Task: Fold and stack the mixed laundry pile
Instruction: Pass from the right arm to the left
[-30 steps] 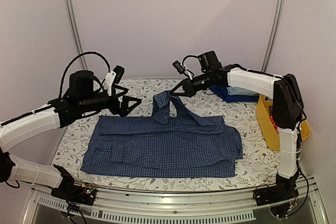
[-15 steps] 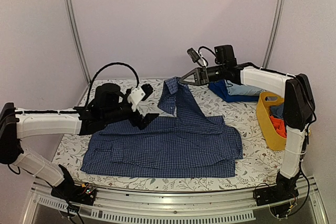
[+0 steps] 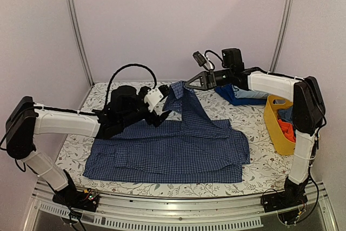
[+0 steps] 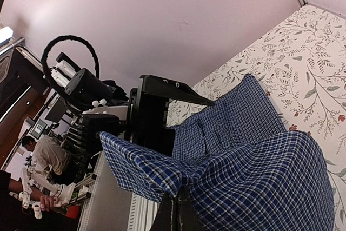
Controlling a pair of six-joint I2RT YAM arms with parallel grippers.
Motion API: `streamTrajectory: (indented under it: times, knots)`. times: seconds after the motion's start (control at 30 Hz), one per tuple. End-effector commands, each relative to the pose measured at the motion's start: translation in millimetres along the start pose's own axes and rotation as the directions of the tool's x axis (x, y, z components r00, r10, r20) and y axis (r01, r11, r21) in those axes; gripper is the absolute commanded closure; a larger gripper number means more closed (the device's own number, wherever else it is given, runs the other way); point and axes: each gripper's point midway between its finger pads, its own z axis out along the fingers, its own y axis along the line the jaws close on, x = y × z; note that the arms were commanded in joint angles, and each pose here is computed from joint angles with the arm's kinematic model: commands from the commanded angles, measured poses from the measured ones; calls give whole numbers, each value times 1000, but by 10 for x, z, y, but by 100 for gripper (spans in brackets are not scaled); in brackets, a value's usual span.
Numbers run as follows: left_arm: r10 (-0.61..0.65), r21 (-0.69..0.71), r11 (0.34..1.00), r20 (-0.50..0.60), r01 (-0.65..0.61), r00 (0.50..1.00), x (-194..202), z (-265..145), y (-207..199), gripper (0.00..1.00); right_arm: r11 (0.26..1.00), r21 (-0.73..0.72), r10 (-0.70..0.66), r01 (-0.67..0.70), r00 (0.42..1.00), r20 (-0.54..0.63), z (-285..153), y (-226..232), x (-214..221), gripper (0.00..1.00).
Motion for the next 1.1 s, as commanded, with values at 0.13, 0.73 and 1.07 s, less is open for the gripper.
streamTrajectory:
  times: [0.13,0.73,1.07]
  knots:
    - [-13,-91,995,172,29,985,-697,-151,376,30,1000,-12,-21,21,1000,12,-76,132,-31,100]
    - [-80,267,963,130,43,988,-915,-390,30,100,1000,-25,-8,8,1000,5,-179,205,116,66]
    - [-55,626,779,-4,46,998,-1349,-970,-1007,100,991,115,57,-64,996,63,-585,38,163,36]
